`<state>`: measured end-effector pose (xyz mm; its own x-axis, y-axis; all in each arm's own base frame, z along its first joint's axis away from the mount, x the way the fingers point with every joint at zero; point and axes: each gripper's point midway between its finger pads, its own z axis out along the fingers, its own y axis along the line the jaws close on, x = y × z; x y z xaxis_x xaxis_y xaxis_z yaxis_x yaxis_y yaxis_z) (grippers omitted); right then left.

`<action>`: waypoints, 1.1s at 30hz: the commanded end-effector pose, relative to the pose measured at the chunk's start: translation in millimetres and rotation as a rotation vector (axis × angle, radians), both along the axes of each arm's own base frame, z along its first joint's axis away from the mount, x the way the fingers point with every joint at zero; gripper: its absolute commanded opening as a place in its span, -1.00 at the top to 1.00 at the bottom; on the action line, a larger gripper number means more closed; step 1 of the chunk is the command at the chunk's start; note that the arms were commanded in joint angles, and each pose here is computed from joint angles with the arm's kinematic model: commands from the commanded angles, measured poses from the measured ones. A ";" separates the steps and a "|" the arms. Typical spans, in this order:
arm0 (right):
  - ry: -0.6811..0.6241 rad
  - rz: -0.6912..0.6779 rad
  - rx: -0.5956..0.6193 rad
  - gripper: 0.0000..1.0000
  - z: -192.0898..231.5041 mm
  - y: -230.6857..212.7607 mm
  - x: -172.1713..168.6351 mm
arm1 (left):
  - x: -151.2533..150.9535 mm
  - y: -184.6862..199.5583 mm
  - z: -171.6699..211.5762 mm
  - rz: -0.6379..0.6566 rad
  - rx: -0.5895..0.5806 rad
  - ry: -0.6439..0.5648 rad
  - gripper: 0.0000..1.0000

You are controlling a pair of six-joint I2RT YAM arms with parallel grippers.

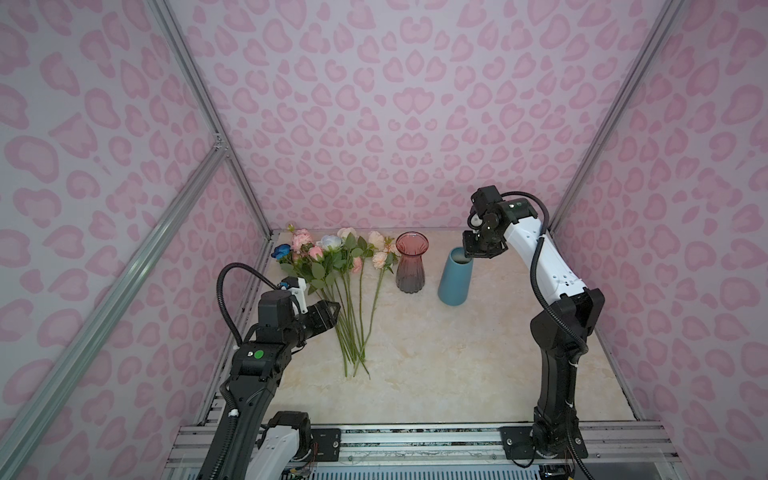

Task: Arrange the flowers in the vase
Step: 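Grip the teal vase rim with the right gripper and stand it upright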

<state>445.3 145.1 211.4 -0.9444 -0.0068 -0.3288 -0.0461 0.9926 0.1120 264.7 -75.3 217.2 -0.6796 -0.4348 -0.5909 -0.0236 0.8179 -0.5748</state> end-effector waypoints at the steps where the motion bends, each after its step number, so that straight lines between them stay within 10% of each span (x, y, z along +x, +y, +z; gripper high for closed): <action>1: 0.043 -0.004 -0.005 0.41 -8.7 -0.4 -4.3 | 1.3 -0.6 2.5 -0.004 0.000 -0.016 -0.36; 33: 0.038 0.020 -0.031 1.00 -2.8 -1.6 -11.6 | 0.2 0.4 7.9 -0.008 0.012 -0.041 -0.38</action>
<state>439.3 134.7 204.2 -0.9552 -0.0211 -0.2952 -0.0361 0.9983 0.0457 263.2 -73.9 219.2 -0.6694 -0.4305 -0.6054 -0.0164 0.8233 -0.5674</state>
